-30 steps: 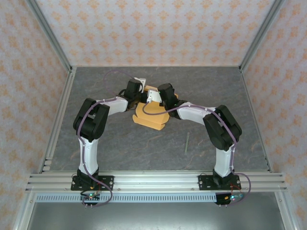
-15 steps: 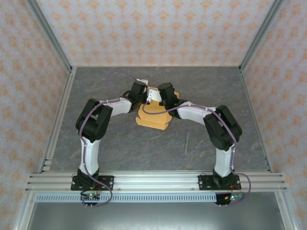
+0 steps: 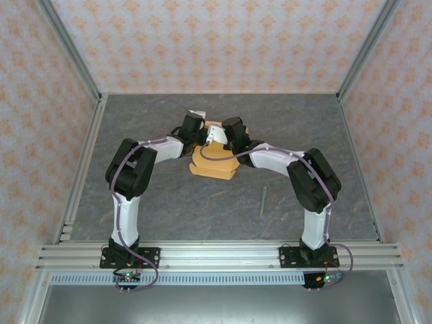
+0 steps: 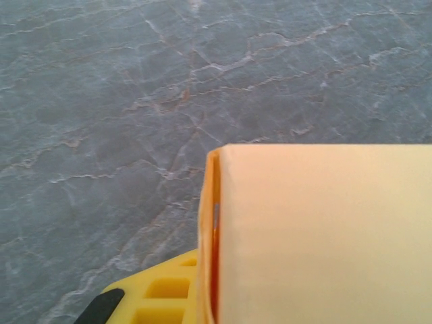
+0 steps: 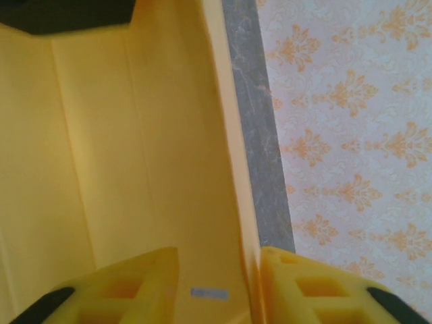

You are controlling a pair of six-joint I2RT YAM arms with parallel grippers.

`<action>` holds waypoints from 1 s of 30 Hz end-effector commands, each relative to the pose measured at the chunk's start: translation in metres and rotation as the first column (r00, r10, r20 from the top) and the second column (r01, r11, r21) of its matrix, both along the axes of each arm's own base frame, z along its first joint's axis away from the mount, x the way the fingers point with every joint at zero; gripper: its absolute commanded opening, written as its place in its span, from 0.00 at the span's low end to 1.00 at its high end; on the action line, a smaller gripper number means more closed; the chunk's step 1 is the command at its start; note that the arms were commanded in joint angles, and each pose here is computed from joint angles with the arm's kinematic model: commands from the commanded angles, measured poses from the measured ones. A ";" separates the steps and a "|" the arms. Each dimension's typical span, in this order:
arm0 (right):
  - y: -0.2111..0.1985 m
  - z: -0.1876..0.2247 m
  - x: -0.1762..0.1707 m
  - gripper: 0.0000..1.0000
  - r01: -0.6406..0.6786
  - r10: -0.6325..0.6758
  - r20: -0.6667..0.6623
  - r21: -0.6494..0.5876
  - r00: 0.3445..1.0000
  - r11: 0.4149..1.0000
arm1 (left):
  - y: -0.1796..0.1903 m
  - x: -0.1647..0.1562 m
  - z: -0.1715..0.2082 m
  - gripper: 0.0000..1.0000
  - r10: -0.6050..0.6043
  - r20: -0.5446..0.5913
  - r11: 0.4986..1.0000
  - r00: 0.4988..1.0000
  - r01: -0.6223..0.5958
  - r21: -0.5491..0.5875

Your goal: Fold the paper box

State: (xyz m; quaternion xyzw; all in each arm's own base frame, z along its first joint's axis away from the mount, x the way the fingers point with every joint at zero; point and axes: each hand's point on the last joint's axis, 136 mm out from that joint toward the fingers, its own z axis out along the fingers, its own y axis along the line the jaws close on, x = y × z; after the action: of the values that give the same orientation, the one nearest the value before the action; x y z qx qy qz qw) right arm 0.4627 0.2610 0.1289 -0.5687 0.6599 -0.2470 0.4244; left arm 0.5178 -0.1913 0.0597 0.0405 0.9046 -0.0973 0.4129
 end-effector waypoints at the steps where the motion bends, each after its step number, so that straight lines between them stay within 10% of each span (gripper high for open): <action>1: 0.000 0.025 -0.011 0.42 0.034 -0.030 -0.043 0.114 0.999 0.993 | 0.016 0.003 0.028 0.00 0.036 0.026 0.999 0.999 -0.035 -0.029; 8: 0.005 0.064 -0.047 0.58 0.101 -0.033 -0.170 0.408 0.985 0.908 | 0.032 -0.009 0.029 0.00 0.059 0.003 0.998 0.998 -0.059 -0.027; 14: 0.012 0.093 -0.076 0.71 0.327 -0.051 -0.407 0.646 0.912 0.690 | 0.041 -0.020 0.035 0.00 0.079 0.012 0.997 0.997 -0.078 -0.029; 23: 0.021 0.103 -0.065 0.69 0.767 -0.070 -0.776 0.599 0.627 0.230 | 0.051 -0.035 0.045 0.00 0.124 0.069 0.991 0.990 -0.121 -0.051; 30: 0.044 0.090 -0.054 0.61 0.849 -0.016 -0.857 0.507 0.515 0.148 | 0.054 -0.044 0.046 0.00 0.148 0.096 0.989 0.984 -0.145 -0.039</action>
State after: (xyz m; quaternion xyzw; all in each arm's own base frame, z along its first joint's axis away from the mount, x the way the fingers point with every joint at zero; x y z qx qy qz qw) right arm 0.4137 0.2949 0.2233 -0.0597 0.9092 0.2495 0.3280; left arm 0.4689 -0.1383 0.0816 -0.0125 0.9018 -0.0827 0.4239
